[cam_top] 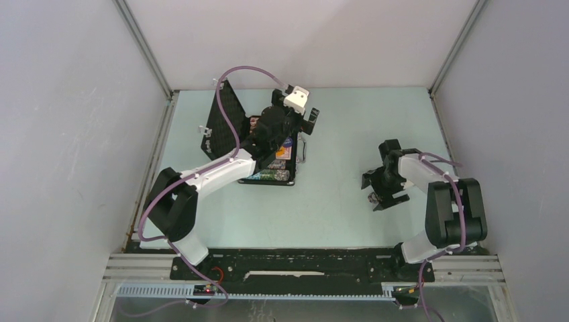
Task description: Pack up texas hold em set
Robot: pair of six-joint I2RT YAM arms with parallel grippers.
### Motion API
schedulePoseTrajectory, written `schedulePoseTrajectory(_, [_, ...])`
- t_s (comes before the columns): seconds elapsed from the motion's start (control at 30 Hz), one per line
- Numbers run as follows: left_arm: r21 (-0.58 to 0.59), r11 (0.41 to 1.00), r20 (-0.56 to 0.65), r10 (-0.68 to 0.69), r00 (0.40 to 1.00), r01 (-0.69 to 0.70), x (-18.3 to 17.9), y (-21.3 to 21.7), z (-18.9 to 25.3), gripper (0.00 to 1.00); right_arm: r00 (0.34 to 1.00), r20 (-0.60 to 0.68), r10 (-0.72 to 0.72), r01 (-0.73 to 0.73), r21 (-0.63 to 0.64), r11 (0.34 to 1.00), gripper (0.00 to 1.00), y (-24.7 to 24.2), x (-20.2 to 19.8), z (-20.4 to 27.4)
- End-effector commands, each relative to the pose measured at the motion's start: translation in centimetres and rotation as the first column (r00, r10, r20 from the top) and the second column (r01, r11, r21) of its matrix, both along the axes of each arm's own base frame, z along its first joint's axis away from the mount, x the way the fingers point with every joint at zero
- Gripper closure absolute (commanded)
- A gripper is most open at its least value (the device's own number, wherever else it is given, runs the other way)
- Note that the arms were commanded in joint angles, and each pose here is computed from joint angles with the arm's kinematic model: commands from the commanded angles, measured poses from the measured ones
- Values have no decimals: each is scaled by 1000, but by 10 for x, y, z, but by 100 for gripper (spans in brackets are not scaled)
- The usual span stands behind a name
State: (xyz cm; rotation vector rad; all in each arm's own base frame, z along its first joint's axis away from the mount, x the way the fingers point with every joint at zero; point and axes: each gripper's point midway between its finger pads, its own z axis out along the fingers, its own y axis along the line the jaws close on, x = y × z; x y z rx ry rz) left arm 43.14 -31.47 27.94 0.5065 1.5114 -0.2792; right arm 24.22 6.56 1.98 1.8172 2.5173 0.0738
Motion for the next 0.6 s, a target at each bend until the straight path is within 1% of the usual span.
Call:
schedulePoseTrajectory(0.0, [-23, 1000, 48, 2, 999, -1, -2, 5, 22, 0, 962, 73, 264, -255, -113, 960, 4, -12, -8, 25])
schedulePoseTrajectory(0.03, [-28, 1000, 47, 5, 999, -3, -2, 6, 22, 0, 931, 106, 350, -334, -144, 932, 4, -13, -4, 31])
schedulePoseTrajectory(0.1, [-46, 999, 49, 3, 999, -1, -4, 6, 25, 0, 841, 149, 520, -482, -231, 846, 4, -17, 2, 44])
schedulePoseTrajectory(0.17, [-61, 998, 56, 1, 998, 3, -5, 6, 26, 0, 718, 197, 667, -606, -293, 739, 4, -11, 7, 59])
schedulePoseTrajectory(0.23, [-66, 998, 56, 3, 998, 0, -5, 6, 27, 0, 605, 235, 760, -681, -340, 648, 4, -4, 10, 72])
schedulePoseTrajectory(0.27, [-66, 998, 55, 5, 998, -2, -5, 7, 26, 0, 549, 253, 796, -711, -359, 604, 2, -1, 12, 77])
schedulePoseTrajectory(0.33, [-65, 998, 53, 8, 999, -5, -5, 7, 25, 0, 475, 252, 843, -744, -397, 538, 0, -2, 17, 84])
schedulePoseTrajectory(0.4, [-66, 998, 54, 7, 999, -4, -5, 7, 26, 0, 433, 240, 869, -770, -403, 495, 0, -2, 22, 86])
schedulePoseTrajectory(0.47, [-65, 998, 53, 6, 999, -2, -5, 7, 25, 0, 413, 221, 884, -796, -385, 468, 0, 0, 28, 85])
schedulePoseTrajectory(0.57, [-65, 998, 53, 0, 999, 4, -6, 7, 25, 0, 403, 138, 905, -837, -343, 426, 1, -5, 33, 74])
